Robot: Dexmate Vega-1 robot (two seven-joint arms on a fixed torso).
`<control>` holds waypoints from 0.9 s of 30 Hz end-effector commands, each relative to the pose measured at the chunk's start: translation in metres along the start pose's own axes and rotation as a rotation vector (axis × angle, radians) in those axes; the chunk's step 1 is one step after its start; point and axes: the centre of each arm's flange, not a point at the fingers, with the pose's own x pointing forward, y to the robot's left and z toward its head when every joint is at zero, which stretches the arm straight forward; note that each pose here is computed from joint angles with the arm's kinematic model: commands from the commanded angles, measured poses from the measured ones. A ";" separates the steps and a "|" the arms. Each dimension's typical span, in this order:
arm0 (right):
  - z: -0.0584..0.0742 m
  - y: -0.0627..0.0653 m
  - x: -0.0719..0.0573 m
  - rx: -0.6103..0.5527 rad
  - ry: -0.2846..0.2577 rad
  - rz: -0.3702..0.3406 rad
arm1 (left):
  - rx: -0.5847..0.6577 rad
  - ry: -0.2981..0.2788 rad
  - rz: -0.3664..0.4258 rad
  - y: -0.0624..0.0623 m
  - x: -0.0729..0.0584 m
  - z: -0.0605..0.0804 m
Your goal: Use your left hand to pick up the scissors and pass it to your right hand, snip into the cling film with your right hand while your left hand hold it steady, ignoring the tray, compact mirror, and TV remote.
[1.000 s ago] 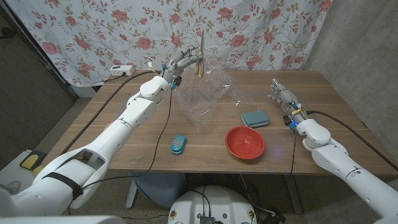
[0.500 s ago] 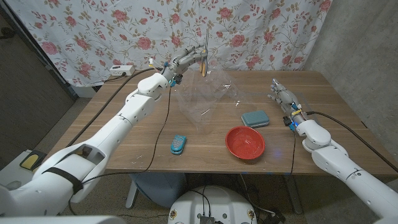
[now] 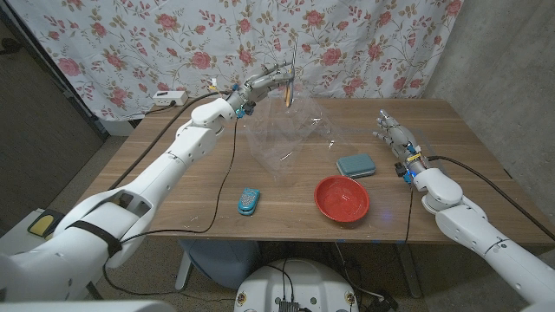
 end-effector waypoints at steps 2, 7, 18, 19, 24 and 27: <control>0.012 0.004 0.003 -0.002 -0.032 0.022 | -0.075 -0.023 -0.088 -0.005 0.010 0.001; 0.019 0.005 0.006 0.022 -0.063 0.039 | -0.092 -0.030 -0.105 -0.009 0.012 0.002; 0.030 0.008 0.007 0.047 -0.110 0.080 | -0.119 -0.043 -0.135 -0.018 0.015 0.004; 0.031 0.009 0.007 0.047 -0.115 0.088 | -0.123 -0.045 -0.137 -0.019 0.015 0.004; 0.039 0.012 0.009 0.052 -0.134 0.126 | -0.153 -0.052 -0.150 -0.023 0.016 0.003; 0.043 0.015 0.010 0.057 -0.148 0.143 | -0.163 -0.045 -0.161 -0.025 0.018 0.002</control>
